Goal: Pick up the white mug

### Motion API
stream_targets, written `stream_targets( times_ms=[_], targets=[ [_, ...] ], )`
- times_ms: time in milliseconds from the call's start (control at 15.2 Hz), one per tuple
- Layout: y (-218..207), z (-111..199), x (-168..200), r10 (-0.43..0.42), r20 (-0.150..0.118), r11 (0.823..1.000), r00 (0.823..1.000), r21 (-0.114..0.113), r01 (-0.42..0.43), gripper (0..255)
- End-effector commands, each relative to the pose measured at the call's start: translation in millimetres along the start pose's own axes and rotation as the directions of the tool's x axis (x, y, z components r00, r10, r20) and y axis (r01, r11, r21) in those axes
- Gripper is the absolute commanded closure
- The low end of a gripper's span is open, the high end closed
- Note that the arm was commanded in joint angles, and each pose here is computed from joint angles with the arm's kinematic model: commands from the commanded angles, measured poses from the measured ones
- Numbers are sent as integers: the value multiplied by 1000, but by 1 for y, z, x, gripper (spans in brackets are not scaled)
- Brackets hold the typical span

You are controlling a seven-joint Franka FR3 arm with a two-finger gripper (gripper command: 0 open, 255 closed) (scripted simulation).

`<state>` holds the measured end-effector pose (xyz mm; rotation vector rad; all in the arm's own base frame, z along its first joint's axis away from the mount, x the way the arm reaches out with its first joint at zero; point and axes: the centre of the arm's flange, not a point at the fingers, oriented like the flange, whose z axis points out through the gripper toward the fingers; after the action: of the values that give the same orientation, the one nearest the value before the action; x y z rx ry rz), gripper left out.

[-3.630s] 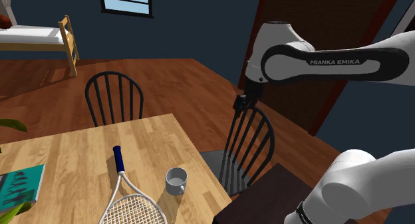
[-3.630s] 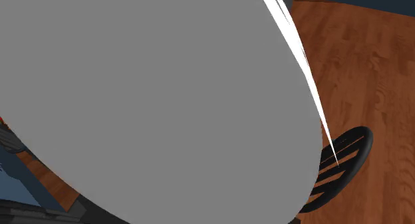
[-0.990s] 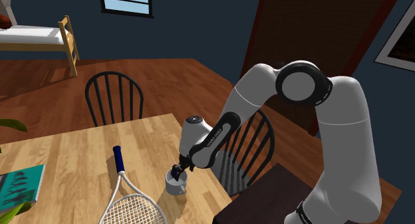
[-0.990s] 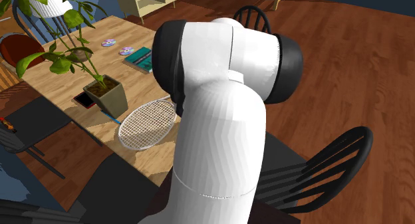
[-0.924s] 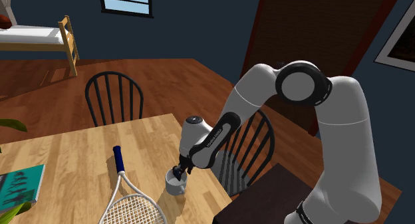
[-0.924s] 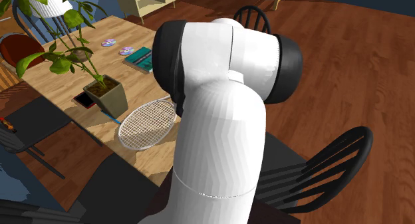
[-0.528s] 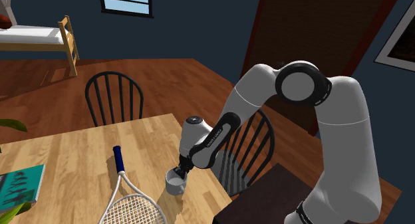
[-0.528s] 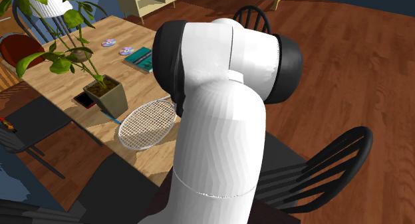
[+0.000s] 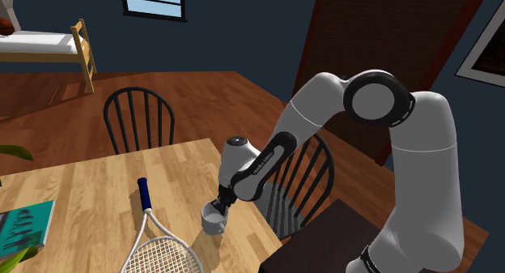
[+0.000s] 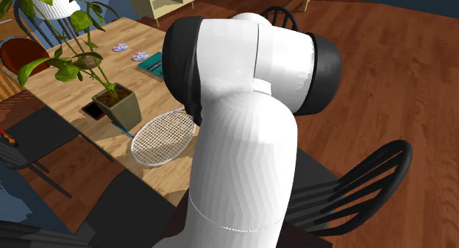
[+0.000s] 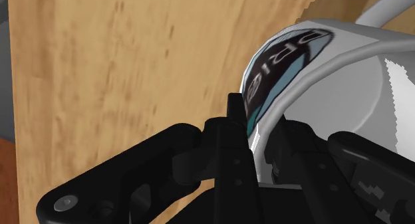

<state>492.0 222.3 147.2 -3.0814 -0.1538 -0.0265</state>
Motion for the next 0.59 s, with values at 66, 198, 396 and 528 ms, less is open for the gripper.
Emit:
stream_targets(
  times_ms=[66,198,396,528],
  targets=[
    [-1,-16,1,0,0,1000,1000,0,0,255],
    [-1,-26,1,0,0,1000,1000,0,0,255],
    [-2,-42,2,0,0,1000,1000,0,0,255],
    [-3,-53,2,0,0,1000,1000,0,0,255]
  ],
)
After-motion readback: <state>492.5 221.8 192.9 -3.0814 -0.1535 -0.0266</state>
